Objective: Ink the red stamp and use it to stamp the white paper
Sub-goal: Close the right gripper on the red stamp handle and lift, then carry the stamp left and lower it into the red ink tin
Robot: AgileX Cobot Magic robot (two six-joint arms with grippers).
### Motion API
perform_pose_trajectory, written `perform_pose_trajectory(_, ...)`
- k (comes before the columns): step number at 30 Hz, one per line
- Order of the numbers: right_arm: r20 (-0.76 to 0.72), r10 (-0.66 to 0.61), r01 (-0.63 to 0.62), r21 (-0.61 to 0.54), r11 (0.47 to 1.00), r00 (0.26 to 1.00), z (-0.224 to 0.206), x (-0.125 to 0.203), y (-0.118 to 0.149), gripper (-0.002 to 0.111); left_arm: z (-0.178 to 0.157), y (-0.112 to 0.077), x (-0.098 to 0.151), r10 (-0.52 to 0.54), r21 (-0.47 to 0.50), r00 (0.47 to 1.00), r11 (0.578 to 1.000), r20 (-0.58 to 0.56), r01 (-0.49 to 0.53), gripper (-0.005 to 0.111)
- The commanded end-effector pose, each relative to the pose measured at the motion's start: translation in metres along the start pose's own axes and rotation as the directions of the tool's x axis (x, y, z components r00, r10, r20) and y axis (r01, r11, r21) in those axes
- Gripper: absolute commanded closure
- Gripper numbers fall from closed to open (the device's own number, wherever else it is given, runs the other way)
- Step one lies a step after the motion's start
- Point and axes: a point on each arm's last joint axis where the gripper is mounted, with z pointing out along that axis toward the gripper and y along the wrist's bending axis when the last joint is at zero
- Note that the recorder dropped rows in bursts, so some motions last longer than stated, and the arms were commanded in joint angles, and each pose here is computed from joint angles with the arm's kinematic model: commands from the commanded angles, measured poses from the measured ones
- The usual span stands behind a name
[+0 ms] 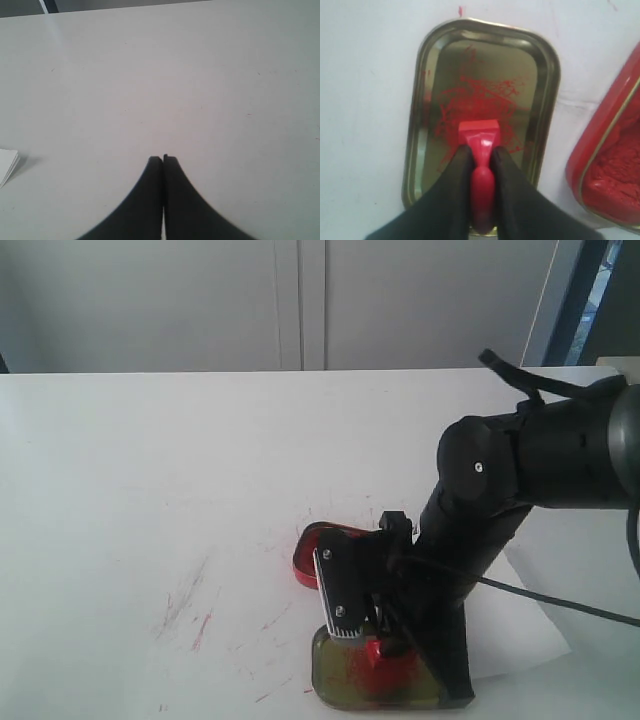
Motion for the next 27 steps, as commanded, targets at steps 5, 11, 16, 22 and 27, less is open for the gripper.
perform_pose_trajectory(5, 0.047, 0.154, -0.156, 0.056, 0.986, 0.987, -0.023, -0.004, 0.004, 0.108, 0.000, 0.000, 0.001, -0.008, 0.005, 1.000, 1.000, -0.004, 0.008, 0.107)
perform_pose_trajectory(11, 0.086, 0.327, -0.335, 0.089, 0.938, 0.941, -0.024, -0.005, -0.001, 0.108, 0.000, 0.000, 0.001, -0.008, 0.005, 1.000, 1.000, -0.004, 0.008, 0.107)
perform_pose_trajectory(16, 0.121, 0.484, -0.496, 0.106, 0.862, 0.866, -0.028, -0.006, -0.007, 0.108, 0.000, 0.000, 0.001, -0.008, 0.005, 1.000, 1.000, -0.004, 0.008, 0.107)
perform_pose_trajectory(22, 0.169, 0.579, -0.602, 0.150, 0.785, 0.797, -0.043, -0.012, -0.022, 0.108, 0.000, 0.000, 0.001, -0.008, 0.005, 1.000, 1.000, -0.004, 0.008, 0.107)
perform_pose_trajectory(27, 0.237, 0.602, -0.644, 0.176, 0.745, 0.762, -0.058, -0.021, -0.035, 0.108, 0.000, 0.000, 0.001, -0.008, 0.005, 1.000, 1.000, -0.004, 0.008, 0.107)
